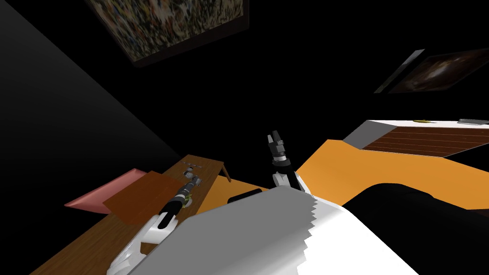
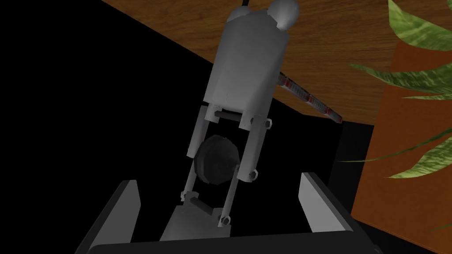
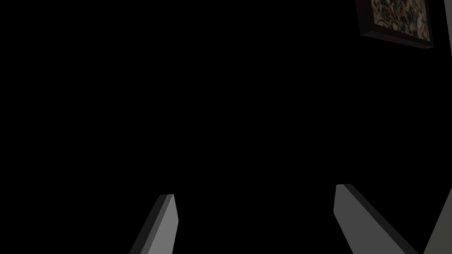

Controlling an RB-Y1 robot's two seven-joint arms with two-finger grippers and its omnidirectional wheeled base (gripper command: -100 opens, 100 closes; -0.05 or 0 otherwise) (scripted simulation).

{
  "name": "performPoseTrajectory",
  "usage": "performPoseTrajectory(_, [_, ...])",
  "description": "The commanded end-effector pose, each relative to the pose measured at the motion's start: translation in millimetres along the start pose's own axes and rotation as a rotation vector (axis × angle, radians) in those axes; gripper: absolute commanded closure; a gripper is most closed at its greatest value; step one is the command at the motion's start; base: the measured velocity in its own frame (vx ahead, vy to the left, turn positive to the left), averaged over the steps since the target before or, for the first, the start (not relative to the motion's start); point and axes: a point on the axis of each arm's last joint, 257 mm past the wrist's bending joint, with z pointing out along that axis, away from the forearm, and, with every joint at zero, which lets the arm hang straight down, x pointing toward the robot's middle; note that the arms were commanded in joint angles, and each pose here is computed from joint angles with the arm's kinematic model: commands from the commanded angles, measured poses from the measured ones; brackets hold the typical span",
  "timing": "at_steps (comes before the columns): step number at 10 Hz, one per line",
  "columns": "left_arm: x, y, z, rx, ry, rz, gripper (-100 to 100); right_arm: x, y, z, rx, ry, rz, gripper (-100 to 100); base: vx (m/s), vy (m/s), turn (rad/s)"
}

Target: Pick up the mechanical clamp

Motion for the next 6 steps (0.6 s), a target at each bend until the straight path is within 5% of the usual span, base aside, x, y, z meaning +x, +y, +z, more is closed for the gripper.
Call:
performPoseTrajectory(1, [-3.6, -7, 12.8, 0.017, -0.006, -0.003, -100, 0, 0, 0.0, 0.0, 0.0, 0.0, 0, -0.056, -0.002, -0.034])
performPoseTrajectory(5, [-3.4, 2, 31.4, -0.002, 0.001, -0.008, -100, 0, 0, 0.0, 0.0, 0.0, 0.0, 0, -0.057, 0.0, -0.021])
performPoseTrajectory(6, [-11.4, -11, 42.8, 0.027, -0.012, -0.009, -100, 0, 0, 0.0, 0.0, 0.0, 0.0, 0, -0.055, 0.001, -0.027])
